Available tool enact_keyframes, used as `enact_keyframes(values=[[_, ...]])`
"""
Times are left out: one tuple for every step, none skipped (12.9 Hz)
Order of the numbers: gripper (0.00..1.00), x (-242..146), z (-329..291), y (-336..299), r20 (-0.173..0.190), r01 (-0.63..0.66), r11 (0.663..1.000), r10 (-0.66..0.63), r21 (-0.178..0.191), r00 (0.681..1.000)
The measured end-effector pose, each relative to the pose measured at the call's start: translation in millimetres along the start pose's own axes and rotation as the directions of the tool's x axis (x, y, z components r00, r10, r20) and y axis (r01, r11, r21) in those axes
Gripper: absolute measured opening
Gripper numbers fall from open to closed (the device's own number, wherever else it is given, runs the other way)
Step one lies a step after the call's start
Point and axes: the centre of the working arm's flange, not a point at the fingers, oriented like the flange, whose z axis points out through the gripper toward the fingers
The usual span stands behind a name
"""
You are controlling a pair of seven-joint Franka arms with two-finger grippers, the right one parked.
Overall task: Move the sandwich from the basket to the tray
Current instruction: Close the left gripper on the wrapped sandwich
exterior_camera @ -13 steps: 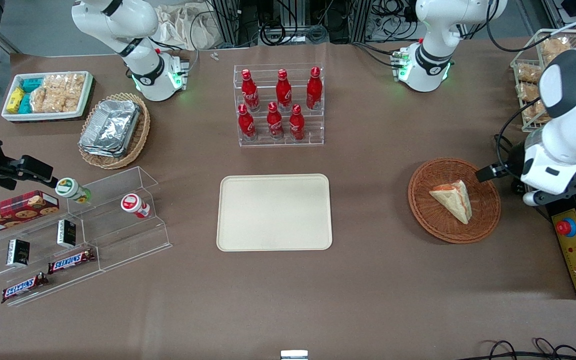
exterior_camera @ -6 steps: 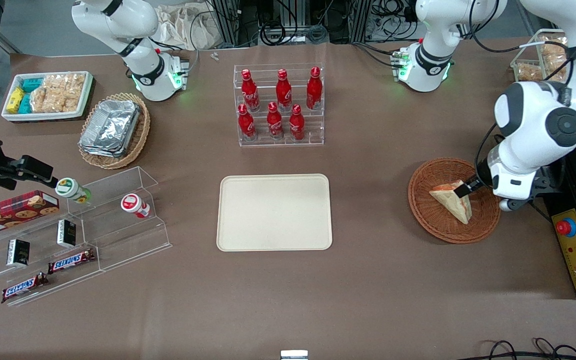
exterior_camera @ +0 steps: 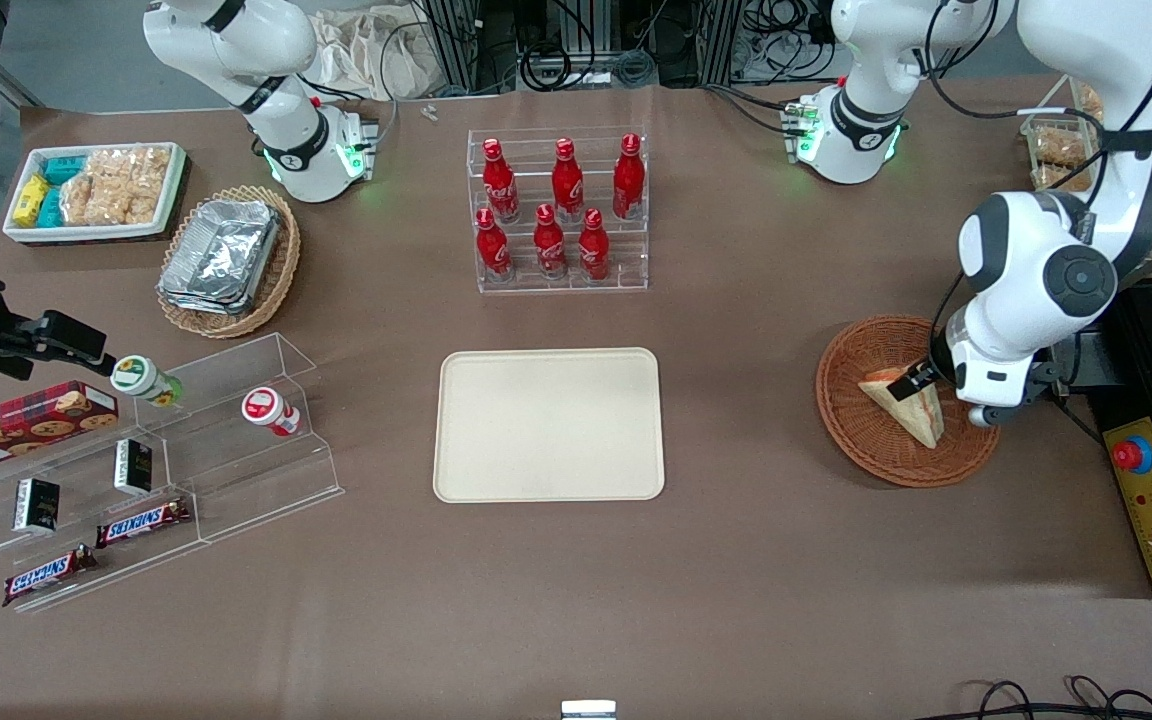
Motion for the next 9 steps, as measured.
enact_keyframes(values=[[1.0, 2, 10, 1, 0.0, 0.001, 1.0, -0.001, -0.001, 1.0], [1.0, 3, 20, 1, 0.005, 0.003, 1.0, -0.003, 0.003, 1.0], [1.0, 4, 29, 1, 0.01, 0.004, 1.0, -0.004, 0.006, 1.0], [1.0, 5, 36, 1, 0.012, 0.006, 1.0, -0.006, 0.007, 1.0], [1.0, 5, 43, 1, 0.014, 0.006, 1.0, -0.006, 0.008, 1.0], [0.96, 6, 49, 2, 0.012, 0.006, 1.0, -0.007, 0.007, 1.0], [0.96, 7, 53, 2, 0.011, 0.009, 1.0, -0.009, 0.006, 1.0], [0.85, 7, 53, 2, 0.01, 0.019, 1.0, -0.019, 0.005, 1.0], [0.73, 8, 52, 2, 0.007, 0.037, 0.999, -0.037, 0.003, 0.999]])
